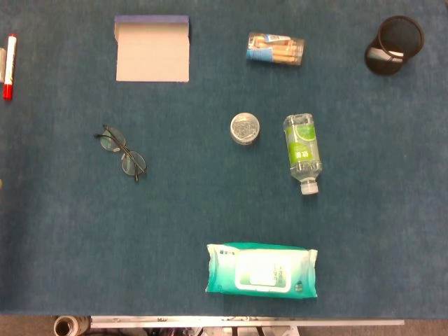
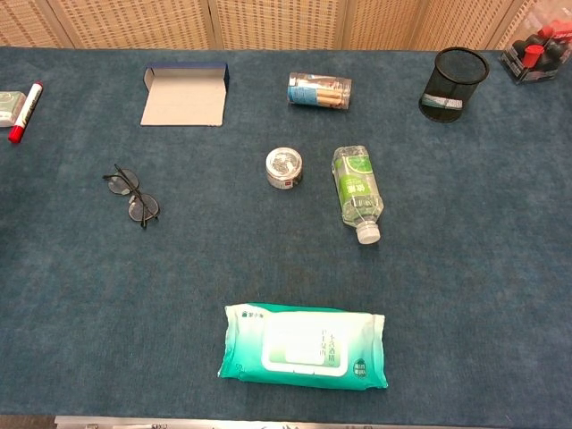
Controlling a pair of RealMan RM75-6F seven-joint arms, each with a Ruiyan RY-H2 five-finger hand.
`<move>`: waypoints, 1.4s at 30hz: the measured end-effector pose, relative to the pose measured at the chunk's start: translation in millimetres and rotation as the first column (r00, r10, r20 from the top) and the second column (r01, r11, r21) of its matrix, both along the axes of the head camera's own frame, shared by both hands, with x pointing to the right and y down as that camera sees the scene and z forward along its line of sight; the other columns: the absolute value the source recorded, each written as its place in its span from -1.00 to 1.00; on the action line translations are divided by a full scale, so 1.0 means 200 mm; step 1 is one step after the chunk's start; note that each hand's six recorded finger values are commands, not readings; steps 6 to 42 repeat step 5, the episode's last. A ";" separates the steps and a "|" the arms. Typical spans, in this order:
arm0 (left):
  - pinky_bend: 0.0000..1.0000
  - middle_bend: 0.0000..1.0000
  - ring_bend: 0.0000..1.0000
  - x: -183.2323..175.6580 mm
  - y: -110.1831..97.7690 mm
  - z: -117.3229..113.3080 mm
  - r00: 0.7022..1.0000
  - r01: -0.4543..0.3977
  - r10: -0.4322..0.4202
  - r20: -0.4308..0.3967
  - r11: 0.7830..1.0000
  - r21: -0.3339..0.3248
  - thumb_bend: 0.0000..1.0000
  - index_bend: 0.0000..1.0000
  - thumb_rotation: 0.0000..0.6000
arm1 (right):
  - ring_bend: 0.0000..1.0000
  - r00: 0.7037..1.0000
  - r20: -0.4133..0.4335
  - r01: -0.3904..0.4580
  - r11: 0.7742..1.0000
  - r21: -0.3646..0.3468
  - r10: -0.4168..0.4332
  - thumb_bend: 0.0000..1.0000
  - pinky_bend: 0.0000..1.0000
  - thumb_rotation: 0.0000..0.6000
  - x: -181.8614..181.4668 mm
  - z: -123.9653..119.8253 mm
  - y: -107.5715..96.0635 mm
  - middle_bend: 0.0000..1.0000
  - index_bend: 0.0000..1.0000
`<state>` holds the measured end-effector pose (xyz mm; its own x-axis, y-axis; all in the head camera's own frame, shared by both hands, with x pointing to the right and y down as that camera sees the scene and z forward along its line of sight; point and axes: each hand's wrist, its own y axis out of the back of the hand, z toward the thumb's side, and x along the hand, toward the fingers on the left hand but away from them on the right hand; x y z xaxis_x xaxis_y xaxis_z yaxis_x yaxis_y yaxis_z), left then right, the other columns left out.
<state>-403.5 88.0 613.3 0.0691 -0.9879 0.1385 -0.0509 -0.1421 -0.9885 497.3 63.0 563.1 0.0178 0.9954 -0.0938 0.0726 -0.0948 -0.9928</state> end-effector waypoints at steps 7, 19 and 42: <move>-0.72 -0.82 -0.86 -0.05 -0.01 0.02 1.000 0.010 -0.010 0.020 1.000 0.014 -1.00 -0.76 1.00 | -0.33 1.000 -0.006 -0.024 0.999 -0.022 0.024 -0.18 -0.39 1.00 0.03 0.03 -0.02 -0.07 0.13; -0.72 -0.82 -0.86 -0.05 -0.01 0.02 1.000 0.010 -0.010 0.020 1.000 0.014 -1.00 -0.76 1.00 | -0.33 1.000 -0.006 -0.024 0.999 -0.022 0.024 -0.18 -0.39 1.00 0.03 0.03 -0.02 -0.07 0.13; -0.72 -0.82 -0.86 -0.05 -0.01 0.02 1.000 0.010 -0.010 0.020 1.000 0.014 -1.00 -0.76 1.00 | -0.33 1.000 -0.006 -0.024 0.999 -0.022 0.024 -0.18 -0.39 1.00 0.03 0.03 -0.02 -0.07 0.13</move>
